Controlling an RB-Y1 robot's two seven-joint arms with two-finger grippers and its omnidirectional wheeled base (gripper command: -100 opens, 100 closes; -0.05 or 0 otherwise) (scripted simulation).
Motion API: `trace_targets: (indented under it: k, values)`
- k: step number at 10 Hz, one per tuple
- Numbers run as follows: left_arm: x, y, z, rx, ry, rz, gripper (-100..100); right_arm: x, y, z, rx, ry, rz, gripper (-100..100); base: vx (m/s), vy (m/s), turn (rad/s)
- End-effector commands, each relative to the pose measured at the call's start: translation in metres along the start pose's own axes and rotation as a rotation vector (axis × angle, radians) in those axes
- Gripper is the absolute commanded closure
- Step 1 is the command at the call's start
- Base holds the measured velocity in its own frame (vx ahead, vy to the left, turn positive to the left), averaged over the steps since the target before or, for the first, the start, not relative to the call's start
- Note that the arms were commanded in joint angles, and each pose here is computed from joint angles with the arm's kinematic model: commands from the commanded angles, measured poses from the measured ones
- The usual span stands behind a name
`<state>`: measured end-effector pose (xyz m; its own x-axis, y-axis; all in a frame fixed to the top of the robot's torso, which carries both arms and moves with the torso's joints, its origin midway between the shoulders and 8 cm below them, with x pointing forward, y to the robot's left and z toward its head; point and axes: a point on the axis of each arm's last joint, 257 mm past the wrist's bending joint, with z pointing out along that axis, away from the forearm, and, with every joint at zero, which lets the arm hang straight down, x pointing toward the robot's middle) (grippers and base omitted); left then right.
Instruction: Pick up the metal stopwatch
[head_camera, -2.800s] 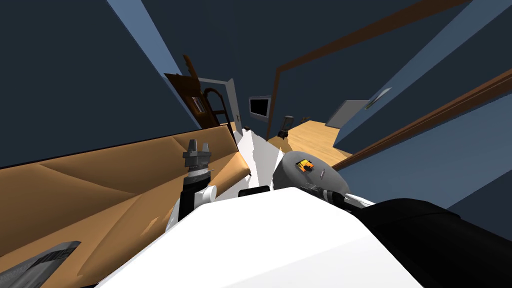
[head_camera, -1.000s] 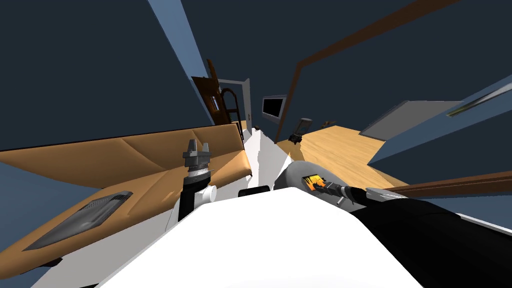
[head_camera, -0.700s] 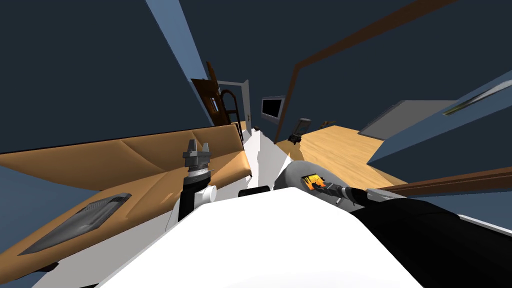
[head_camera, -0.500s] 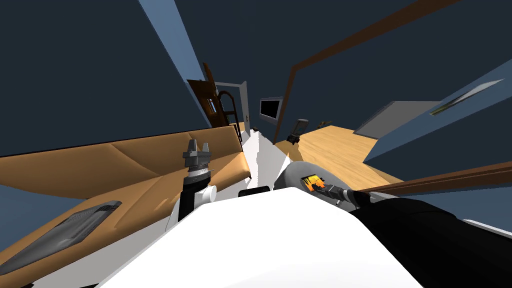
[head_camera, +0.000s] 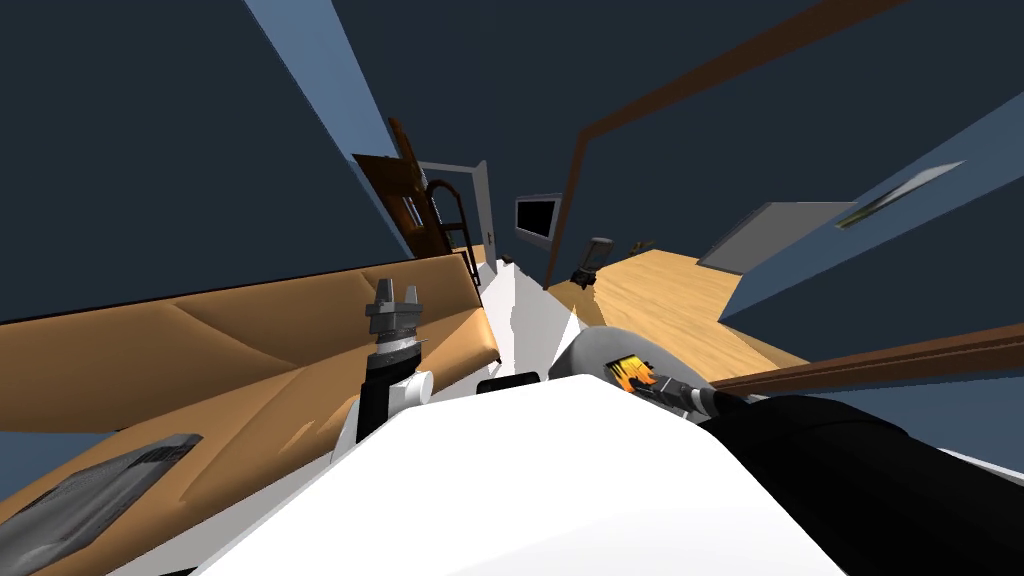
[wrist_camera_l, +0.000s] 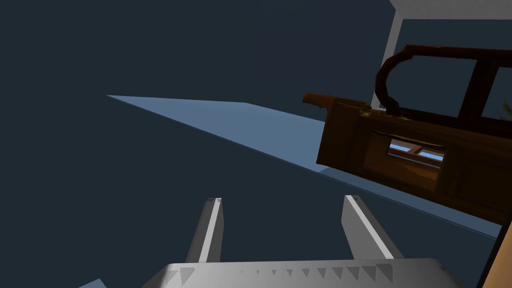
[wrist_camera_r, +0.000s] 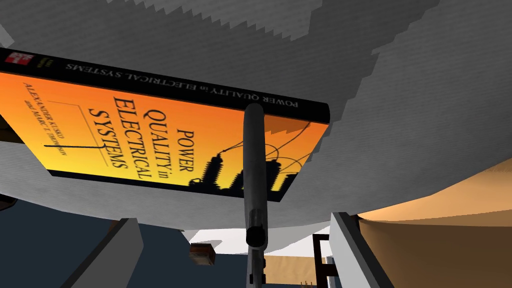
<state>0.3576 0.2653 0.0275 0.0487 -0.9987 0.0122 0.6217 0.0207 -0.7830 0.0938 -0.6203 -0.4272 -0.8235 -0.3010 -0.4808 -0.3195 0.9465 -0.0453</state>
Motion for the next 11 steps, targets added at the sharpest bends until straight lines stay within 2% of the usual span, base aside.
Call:
trace_targets:
  k: [1,5,7,8,11]
  values:
    - [0.0,0.0,0.0,0.0,0.0,0.0,0,0.007,0.006,-0.002,-0.006,-0.002,-0.018,-100,0.095,-0.009,-0.086]
    - [0.0,0.0,0.0,0.0,0.0,0.0,0,0.024,0.021,-0.008,-0.016,-0.005,-0.041,-100,0.108,-0.003,-0.08]
    - [0.0,0.0,0.0,0.0,0.0,0.0,0,0.022,0.019,-0.008,-0.015,-0.005,-0.043,-100,0.052,0.0,-0.02]
    - [0.0,0.0,0.0,0.0,0.0,0.0,0,0.022,0.02,-0.008,-0.016,-0.005,-0.045,100,0.006,0.0,0.001]
    - [0.0,0.0,0.0,0.0,0.0,0.0,0,0.023,0.02,-0.009,-0.018,-0.004,-0.049,100,0.0,-0.001,0.004]
